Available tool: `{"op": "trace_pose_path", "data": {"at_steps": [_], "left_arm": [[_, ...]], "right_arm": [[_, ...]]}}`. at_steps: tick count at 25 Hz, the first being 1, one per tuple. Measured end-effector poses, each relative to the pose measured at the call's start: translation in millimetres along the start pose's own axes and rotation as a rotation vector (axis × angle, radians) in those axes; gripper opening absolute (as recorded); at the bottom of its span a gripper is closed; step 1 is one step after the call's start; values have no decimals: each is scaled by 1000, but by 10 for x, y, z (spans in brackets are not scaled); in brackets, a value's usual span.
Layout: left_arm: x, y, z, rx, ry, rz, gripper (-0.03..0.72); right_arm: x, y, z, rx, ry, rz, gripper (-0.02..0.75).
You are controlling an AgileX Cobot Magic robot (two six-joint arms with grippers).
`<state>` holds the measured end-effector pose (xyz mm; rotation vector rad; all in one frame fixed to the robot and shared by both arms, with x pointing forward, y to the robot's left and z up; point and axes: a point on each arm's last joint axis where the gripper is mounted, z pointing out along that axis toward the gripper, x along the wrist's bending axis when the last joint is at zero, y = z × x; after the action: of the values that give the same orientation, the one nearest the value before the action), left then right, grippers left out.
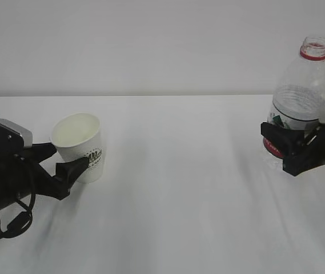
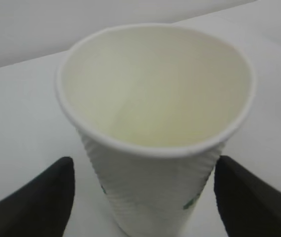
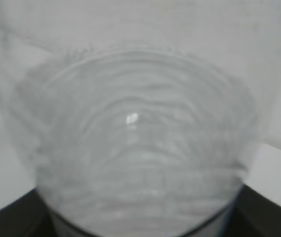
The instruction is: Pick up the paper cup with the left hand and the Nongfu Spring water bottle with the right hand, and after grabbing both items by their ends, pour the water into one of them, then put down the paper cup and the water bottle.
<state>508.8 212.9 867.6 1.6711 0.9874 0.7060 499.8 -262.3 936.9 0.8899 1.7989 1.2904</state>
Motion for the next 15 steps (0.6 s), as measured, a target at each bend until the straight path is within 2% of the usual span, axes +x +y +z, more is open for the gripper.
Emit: {"op": "trace_pose_path", "data": {"at_steps": [6,15], "left_arm": [[32,25,114,-20,0,6,655],[46,-89,191,11,-2,-2,652]], "right_arm": [[8,-1,0,1,9,8,485],[25,-2,-1,2,27,0,485]]}}
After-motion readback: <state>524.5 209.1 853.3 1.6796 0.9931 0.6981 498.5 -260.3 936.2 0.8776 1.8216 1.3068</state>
